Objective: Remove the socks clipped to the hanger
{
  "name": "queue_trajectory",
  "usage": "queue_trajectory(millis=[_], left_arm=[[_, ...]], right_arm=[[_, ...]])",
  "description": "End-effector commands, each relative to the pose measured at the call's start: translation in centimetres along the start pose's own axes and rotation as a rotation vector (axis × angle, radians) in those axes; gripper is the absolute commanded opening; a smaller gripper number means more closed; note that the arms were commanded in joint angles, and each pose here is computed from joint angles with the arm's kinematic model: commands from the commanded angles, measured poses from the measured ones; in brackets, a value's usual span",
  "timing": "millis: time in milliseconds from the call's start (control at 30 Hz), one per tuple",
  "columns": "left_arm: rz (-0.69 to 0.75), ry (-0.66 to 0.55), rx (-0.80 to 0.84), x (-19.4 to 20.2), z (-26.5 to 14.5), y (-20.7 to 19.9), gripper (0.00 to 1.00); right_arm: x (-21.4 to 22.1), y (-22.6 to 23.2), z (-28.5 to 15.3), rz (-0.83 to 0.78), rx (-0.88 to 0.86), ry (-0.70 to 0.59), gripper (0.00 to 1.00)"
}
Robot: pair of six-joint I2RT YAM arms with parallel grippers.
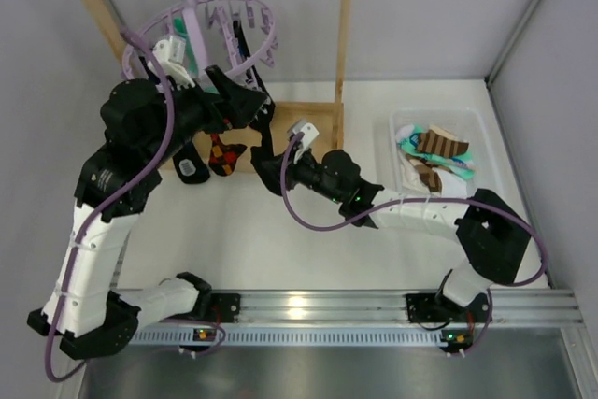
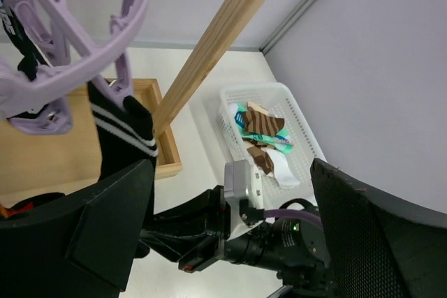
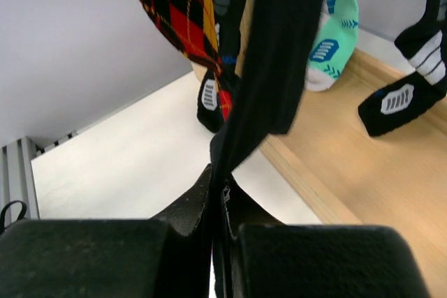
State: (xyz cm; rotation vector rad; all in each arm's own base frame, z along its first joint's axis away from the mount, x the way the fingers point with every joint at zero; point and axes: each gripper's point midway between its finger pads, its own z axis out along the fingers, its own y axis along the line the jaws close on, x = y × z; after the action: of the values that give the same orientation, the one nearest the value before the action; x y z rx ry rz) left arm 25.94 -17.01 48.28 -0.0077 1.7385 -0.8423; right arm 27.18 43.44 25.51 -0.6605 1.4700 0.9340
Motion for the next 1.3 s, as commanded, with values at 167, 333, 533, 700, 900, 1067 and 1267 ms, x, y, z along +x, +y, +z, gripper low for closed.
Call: queue_trajectory(millis=[167,333,533,700,900,1067,1267], left_arm=[[0.157,-0.121,-0.355,-0.1,4.3,3.0,0.98],[0.224,-0.16,-0.54,-0.1,4.8,5.5,0.98],[0.283,-0.166,-0.631,-0.4,5.7,6.6,0.97],[0.325,-0.174,-0.694,-0.9,5.5,7.4,0.94],[0.346,-0.169,-0.737,-0.4,5.8,8.2,0.9],[0.368,-0.17,-0.793,-0.1,6.0,9.1,0.86],[0.381,-0.179,-0.844,0.0,6.1,9.9,0.82]], right_arm=[[-1.0,0.6,-1.4,-0.025,0.056,-0.027,0.0],[-0.4,0.6,-1.8,-0.028,0.061,-0.017,0.0],[0.2,1.2,-1.5,-0.061,0.06,0.005,0.0],[0.6,1.4,-1.1,-0.061,0.058,0.007,0.0],[0.6,1.6,-0.7,-0.053,0.044,0.007,0.0],[0.4,2.0,-0.7,-0.053,0.035,0.005,0.0],[0.8,2.1,-0.6,-0.06,0.029,0.017,0.0]])
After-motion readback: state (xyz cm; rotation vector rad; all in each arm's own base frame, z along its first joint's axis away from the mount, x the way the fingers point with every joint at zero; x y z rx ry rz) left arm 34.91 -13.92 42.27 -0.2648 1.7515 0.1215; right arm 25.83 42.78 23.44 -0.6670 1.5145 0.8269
